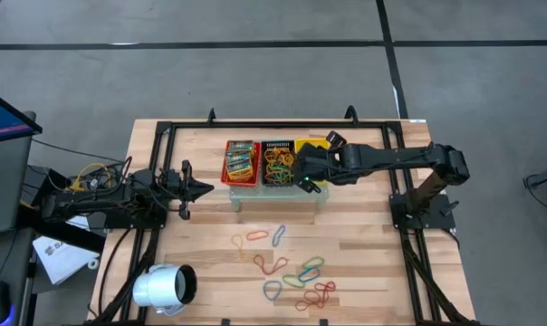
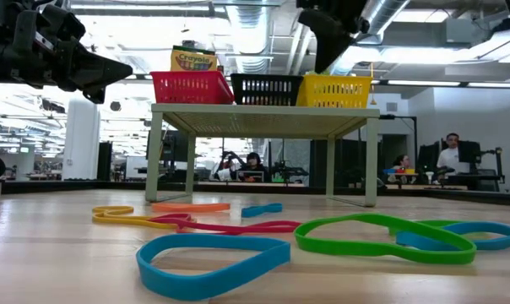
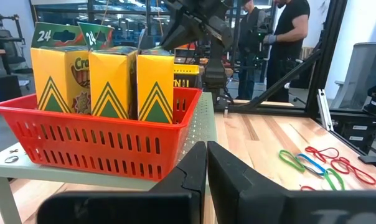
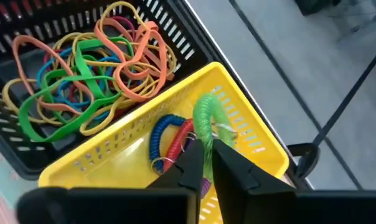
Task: Pick & Place Office Desk Supplies
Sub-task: Put the green spring keychain into the yellow bin on the shelf, then put the blue rubber band into the black bin on the shelf
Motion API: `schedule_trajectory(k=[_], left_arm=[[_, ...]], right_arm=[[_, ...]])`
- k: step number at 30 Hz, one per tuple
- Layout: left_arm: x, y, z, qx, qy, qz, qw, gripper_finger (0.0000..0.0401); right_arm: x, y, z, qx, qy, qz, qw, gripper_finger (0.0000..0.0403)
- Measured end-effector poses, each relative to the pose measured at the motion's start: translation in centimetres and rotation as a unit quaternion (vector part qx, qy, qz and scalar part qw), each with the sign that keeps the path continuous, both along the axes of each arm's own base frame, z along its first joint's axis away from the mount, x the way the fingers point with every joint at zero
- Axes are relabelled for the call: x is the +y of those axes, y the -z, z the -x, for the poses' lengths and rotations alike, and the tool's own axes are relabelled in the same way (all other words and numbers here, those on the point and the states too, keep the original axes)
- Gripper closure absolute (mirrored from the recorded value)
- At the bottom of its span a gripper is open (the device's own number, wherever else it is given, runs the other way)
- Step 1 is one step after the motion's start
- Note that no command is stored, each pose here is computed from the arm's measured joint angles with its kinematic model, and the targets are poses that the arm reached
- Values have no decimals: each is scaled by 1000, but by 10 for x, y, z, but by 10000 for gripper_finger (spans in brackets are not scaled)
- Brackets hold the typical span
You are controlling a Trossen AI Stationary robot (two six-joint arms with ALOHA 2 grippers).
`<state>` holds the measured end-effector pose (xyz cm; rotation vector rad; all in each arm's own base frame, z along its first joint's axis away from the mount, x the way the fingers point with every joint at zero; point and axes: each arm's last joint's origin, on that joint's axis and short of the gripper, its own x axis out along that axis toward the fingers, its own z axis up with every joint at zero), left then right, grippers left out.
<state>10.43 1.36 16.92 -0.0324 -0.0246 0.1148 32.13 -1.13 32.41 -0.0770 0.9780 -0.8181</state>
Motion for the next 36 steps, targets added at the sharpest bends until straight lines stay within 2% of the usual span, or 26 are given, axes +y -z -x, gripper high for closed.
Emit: schedule_trajectory(k=[15,19,23,26,31,36], left_arm=[[0,0,0,0,0,0,1000,393],[0,0,0,0,0,0,1000,393],[0,0,0,0,0,0,1000,393],[0,0,0,0,0,0,1000,393],[0,0,0,0,0,0,1000,393],[0,0,0,0,0,0,1000,393]], right_arm=[[2,-1,1,1,-5,-8,1000,295],[23,-3,-4,-24,-69,-59,996,273],[60,1,-16,-57,-156,-132,977,261],[89,21,-26,-16,-225,-151,963,258],[130,69,-41,85,-314,-122,938,257],[144,121,-60,152,-360,-124,912,238]])
